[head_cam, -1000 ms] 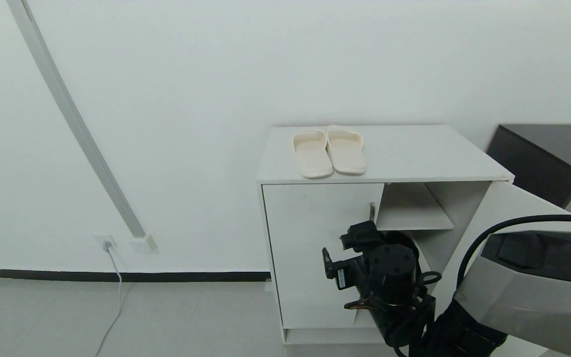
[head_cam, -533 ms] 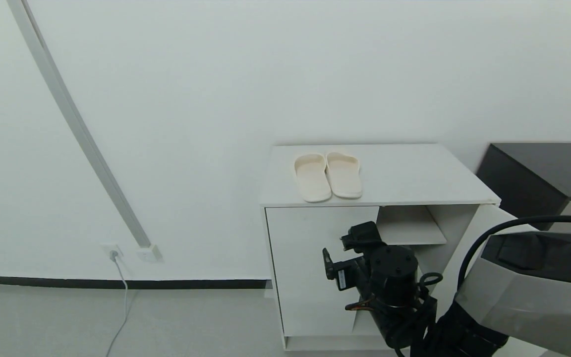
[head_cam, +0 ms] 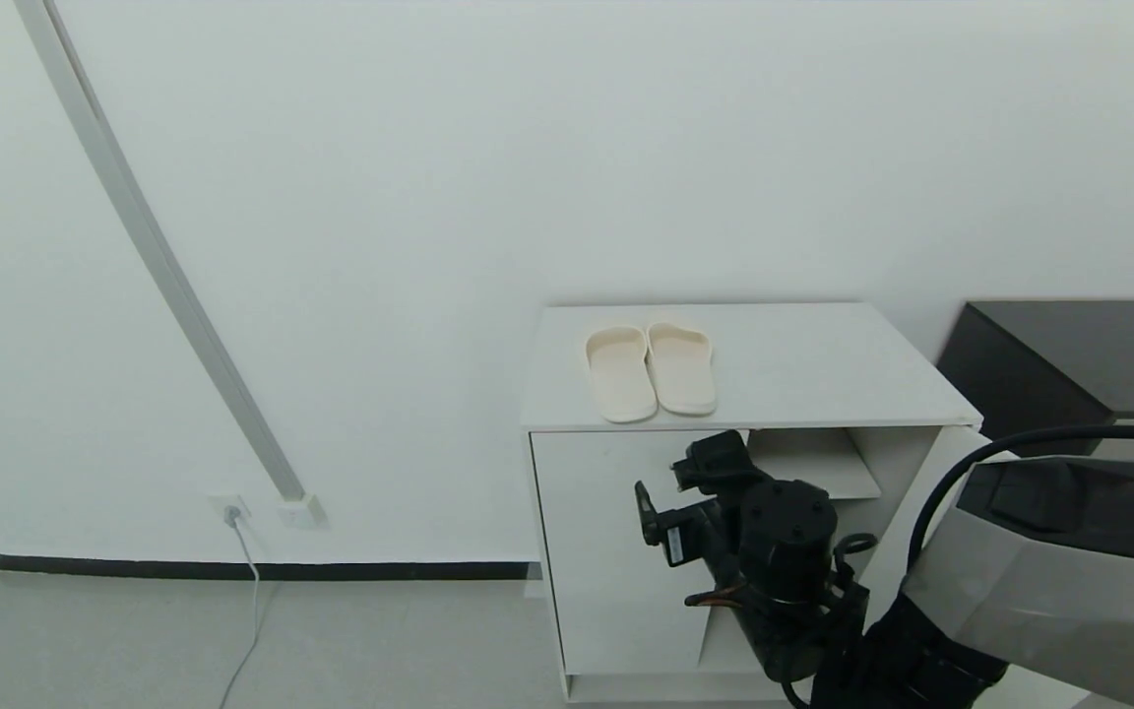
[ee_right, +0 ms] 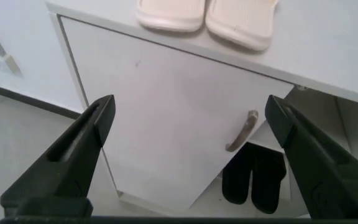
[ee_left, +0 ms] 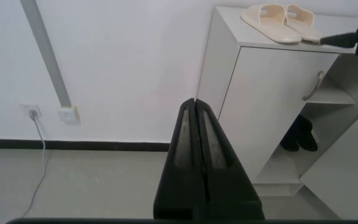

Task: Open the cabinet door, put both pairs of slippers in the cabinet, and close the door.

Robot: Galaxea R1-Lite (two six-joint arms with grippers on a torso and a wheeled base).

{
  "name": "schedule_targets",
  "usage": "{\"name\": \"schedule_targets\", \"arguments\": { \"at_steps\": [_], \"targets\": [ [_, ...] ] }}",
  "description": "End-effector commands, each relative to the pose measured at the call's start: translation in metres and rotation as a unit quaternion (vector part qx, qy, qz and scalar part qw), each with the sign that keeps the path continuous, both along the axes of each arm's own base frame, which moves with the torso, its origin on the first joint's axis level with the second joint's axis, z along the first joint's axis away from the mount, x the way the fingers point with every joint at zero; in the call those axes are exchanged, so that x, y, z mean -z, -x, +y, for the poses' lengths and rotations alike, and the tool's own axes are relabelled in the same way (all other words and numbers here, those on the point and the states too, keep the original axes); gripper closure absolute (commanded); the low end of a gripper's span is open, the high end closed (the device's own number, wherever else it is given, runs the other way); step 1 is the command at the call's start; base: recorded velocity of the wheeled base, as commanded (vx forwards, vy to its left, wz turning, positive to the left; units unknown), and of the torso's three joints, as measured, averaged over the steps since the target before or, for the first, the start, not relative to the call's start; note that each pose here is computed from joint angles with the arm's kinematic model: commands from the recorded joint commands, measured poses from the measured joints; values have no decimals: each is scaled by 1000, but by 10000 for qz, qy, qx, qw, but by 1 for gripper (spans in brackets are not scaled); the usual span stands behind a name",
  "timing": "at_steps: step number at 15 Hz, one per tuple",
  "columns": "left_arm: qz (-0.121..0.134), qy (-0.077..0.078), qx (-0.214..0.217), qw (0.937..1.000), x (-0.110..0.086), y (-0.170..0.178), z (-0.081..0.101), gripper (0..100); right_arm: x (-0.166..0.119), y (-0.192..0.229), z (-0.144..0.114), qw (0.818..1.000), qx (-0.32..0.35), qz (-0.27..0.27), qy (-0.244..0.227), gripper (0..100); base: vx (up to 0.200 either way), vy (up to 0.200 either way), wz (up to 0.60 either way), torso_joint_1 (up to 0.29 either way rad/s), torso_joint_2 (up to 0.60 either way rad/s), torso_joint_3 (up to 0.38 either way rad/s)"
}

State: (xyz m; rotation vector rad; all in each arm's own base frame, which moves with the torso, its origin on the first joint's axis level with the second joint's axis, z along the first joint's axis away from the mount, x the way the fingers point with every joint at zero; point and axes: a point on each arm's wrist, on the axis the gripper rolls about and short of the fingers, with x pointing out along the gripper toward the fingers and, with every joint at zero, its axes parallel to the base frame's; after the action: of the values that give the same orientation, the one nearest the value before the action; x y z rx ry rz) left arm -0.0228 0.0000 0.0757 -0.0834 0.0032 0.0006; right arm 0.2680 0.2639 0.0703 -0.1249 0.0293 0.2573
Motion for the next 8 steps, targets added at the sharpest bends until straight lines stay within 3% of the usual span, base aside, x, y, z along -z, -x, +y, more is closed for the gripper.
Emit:
{"name": "schedule_targets", "arguments": {
  "at_steps": [1,5,8],
  "targets": [
    [-1,-3,2,10000,0,0,0,100,-15,-11,3,9999,58,-94,-89,0,0,0,0,0,0,0],
    [-1,-3,2,10000,0,0,0,100,-72,-22,8,9976,184,597,-310,0,0,0,0,0,0,0],
    [-1,-3,2,10000,0,0,0,100,-87,-24,11,9950,229,810,-533,0,0,0,0,0,0,0]
  ]
}}
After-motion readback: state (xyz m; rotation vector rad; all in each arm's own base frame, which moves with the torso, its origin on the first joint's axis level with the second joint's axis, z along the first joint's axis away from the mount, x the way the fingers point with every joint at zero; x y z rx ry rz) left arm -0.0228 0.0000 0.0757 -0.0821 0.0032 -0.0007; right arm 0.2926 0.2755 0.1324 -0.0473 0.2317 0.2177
